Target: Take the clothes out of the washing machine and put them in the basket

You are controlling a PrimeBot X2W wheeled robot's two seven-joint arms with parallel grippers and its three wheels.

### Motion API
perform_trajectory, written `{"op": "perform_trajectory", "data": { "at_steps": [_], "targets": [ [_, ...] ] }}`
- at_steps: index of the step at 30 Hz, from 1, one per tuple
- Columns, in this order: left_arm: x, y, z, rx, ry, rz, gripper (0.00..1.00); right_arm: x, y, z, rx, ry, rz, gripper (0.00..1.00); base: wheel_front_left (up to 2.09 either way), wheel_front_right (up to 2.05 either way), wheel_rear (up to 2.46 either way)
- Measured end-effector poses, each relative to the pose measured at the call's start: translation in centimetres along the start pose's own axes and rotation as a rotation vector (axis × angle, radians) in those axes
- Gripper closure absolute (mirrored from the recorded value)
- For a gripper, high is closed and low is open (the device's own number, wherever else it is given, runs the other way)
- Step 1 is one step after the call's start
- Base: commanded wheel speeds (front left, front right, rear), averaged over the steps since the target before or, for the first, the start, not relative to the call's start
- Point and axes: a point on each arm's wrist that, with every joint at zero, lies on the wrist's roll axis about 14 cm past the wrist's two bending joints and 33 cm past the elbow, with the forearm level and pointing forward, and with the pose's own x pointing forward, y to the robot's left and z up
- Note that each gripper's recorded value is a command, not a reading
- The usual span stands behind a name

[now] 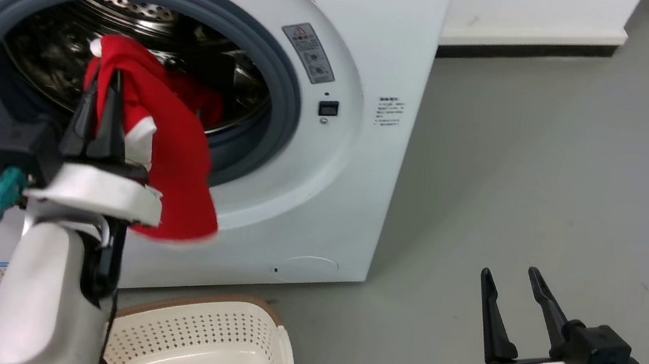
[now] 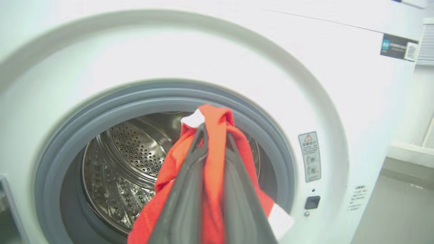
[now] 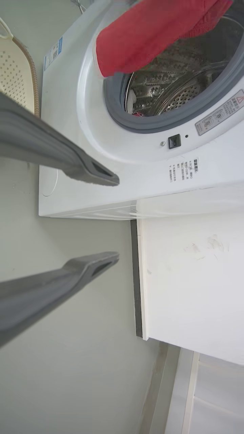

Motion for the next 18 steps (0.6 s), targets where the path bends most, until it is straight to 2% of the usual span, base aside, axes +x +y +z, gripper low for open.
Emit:
{"op": "perform_trajectory", "data": {
  "at_steps": [5,8,12,18],
  "targets": [
    [-3.0,-0.6,2.8,0.010,-0.073,0.000,1.00,-0.1,1.0,0.2,-0.004,0.002,0.030,0.00,0.00,0.00,0.00],
    [-5.1,-0.6,2.8,0.008,-0.064,0.012,1.00,-0.1,1.6,0.3,-0.008,0.002,0.051,0.00,0.00,0.00,0.00],
    [-8.1,-0.3,0.8,0.007,0.008,0.047,1.00,0.2,2.2,0.4,-0.012,0.002,0.070,0.00,0.00,0.00,0.00],
    [-12.3,0.1,-4.4,-0.019,0.191,0.111,1.00,1.1,2.8,-0.3,-0.020,0.029,0.088,0.00,0.00,0.00,0.00]
  ]
}}
